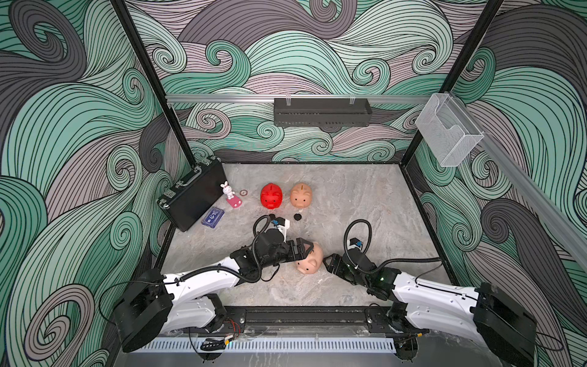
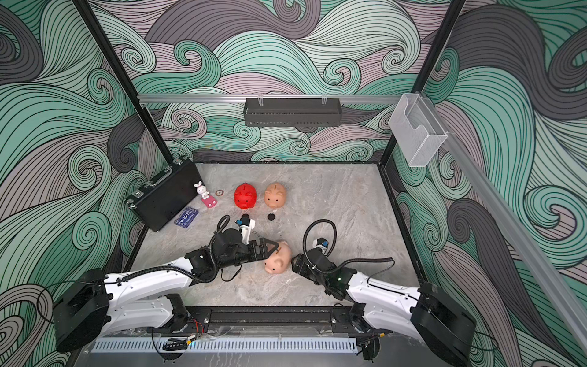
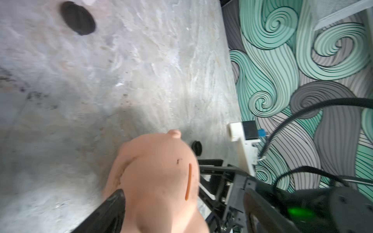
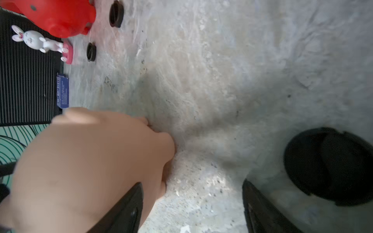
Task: Open piggy banks
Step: Adjust the piggy bank at the center of the board.
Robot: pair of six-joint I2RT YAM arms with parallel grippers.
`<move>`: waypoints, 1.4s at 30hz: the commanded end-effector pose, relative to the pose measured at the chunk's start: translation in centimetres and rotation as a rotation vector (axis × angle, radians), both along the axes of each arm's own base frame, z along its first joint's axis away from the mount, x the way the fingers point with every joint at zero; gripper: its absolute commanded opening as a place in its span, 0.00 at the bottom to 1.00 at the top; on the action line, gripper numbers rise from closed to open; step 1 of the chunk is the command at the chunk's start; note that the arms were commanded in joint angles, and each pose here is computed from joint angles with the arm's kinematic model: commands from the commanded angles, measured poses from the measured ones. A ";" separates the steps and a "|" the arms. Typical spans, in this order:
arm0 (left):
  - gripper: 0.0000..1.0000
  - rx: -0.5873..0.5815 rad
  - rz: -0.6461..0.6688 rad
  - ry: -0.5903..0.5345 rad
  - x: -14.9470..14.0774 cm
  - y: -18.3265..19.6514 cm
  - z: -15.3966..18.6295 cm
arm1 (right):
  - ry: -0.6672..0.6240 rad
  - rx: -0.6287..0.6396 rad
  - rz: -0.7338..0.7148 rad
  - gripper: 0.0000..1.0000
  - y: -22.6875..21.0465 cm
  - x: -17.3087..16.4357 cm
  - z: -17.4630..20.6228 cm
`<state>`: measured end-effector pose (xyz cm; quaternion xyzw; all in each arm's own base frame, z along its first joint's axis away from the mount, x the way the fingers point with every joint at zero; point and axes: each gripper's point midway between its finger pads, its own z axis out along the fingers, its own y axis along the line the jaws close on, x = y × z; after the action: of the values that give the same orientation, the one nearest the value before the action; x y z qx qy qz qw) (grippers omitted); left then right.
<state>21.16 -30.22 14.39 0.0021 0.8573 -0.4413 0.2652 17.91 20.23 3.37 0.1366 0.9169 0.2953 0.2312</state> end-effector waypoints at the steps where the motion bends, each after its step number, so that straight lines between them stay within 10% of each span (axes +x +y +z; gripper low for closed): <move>1: 0.89 -0.050 -0.045 -0.039 -0.2 -1.5 2.0 | 0.055 -0.074 -0.001 0.77 -1.7 -1.3 -1.7; 13: 0.89 0.048 0.017 -0.075 0.1 0.7 2.0 | -0.101 -0.128 0.081 0.76 -2.3 -0.2 2.4; 24: 0.87 0.316 0.032 -0.113 -1.4 6.3 -0.7 | -0.484 -0.055 0.621 0.65 2.0 -3.3 11.0; 42: 0.69 0.576 0.008 0.017 -1.0 7.0 -7.0 | -0.372 -0.238 0.728 0.68 5.2 -1.7 7.9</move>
<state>18.94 -22.82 6.50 0.0756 0.9485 -0.1991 0.2344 15.18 24.91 10.10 -0.2803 0.8814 0.2760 0.2616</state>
